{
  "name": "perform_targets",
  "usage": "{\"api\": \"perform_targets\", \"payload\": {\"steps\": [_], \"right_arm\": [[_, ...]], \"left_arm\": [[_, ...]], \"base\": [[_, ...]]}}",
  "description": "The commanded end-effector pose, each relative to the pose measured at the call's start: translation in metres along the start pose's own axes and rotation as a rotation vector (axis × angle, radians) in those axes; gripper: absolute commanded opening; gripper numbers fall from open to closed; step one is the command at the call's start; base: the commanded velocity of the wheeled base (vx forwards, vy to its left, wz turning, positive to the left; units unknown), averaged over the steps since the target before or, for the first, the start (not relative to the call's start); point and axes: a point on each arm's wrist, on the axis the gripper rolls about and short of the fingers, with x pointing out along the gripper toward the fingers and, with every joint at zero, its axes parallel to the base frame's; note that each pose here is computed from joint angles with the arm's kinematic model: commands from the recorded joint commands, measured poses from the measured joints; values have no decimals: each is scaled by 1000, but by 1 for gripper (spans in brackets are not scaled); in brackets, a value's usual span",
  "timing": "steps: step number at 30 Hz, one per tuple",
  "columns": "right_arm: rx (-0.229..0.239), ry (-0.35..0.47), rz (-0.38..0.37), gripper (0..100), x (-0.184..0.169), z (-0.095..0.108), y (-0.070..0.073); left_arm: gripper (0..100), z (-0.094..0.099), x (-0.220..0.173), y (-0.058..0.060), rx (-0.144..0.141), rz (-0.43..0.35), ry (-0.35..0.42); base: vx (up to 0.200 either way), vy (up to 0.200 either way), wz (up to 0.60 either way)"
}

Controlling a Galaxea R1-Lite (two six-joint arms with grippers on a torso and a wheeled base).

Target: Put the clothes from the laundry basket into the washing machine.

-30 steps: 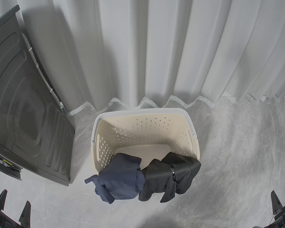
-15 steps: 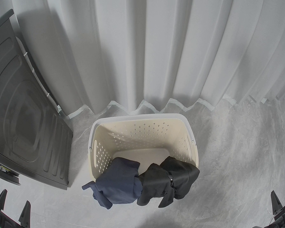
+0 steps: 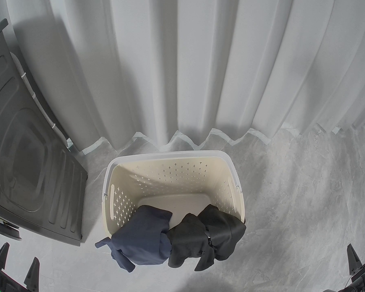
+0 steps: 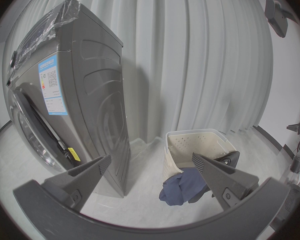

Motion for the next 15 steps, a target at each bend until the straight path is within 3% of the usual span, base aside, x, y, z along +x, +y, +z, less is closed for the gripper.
{"api": "perform_targets", "payload": {"steps": [1, 6, 12, 15], "right_arm": [[-1, 1, 1, 100, 0, -5, 0], [-1, 1, 1, 100, 0, -5, 0], [-1, 1, 1, 100, 0, -5, 0], [-1, 1, 1, 100, 0, -5, 0]], "left_arm": [[100, -5, 0, 0, 0, 0, 4], [100, -5, 0, 0, -2, 0, 4], [100, -5, 0, 0, 0, 0, 5], [100, -5, 0, 0, 0, 0, 5]], "base": [[0, 0, 0], [0, 0, 0], [200, 0, 0], [0, 0, 0]]}}
